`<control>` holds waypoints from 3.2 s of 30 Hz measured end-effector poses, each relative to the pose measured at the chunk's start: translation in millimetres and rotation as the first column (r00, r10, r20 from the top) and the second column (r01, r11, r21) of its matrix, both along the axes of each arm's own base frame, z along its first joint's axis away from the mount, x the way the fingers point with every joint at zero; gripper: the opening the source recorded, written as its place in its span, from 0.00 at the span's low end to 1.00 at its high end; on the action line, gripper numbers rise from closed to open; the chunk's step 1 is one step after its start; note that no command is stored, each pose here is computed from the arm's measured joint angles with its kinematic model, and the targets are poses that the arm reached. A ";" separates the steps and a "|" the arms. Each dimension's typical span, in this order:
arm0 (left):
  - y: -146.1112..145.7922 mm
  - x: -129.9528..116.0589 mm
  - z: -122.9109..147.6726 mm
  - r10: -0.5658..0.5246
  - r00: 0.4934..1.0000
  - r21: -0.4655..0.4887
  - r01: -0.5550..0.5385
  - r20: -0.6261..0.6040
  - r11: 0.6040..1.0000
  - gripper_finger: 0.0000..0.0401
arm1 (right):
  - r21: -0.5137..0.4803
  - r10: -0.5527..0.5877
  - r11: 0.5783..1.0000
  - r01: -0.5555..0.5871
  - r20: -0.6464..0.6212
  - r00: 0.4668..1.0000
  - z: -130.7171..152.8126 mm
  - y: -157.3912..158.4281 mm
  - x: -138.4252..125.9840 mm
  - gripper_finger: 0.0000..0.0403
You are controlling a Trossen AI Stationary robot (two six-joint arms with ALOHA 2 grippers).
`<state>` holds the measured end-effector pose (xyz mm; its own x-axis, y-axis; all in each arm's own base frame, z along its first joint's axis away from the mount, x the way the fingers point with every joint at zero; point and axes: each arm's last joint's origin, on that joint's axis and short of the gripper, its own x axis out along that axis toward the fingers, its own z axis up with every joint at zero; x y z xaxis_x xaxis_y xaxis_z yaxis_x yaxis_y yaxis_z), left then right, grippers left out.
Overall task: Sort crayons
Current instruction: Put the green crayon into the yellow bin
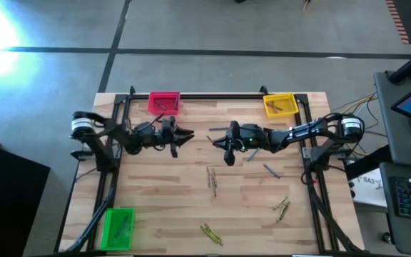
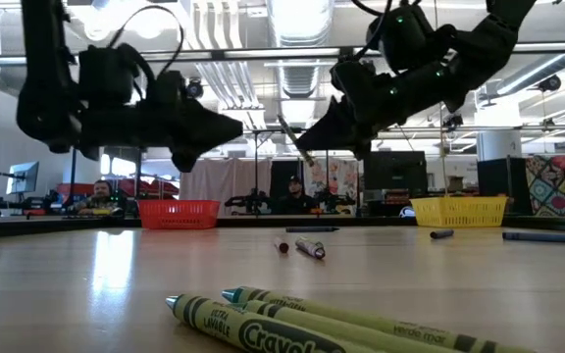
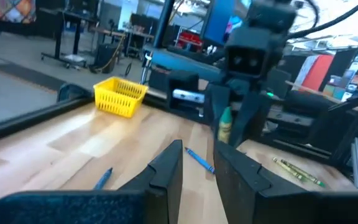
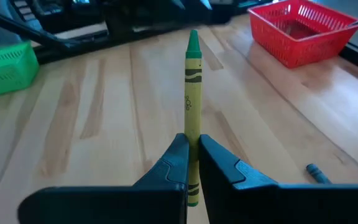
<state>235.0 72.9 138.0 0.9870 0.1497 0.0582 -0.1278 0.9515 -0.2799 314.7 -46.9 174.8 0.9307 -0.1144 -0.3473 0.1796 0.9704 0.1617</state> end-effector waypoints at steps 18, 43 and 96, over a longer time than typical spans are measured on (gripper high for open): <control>34.5 31.0 62.8 -0.106 0.963 -0.039 0.119 0.248 0.992 0.18 | -0.059 -0.109 0.991 0.119 0.143 0.984 43.4 1.4 -15.9 0.03; 32.7 82.6 49.5 -0.178 0.982 0.115 0.171 0.061 0.979 0.62 | -0.196 -0.116 0.970 0.142 0.135 0.984 32.5 2.0 -25.0 0.03; 31.3 -14.3 4.3 0.082 0.988 -0.151 -0.102 -0.130 0.983 0.47 | -0.290 -0.835 0.518 0.804 -0.376 0.402 21.8 -114.8 -139.8 0.03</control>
<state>220.7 104.2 142.3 0.9668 0.2376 -0.0939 -0.2552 0.8795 -0.4016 174.9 -161.7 196.6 0.1304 -0.7720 -0.6221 0.9235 0.3229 -0.2071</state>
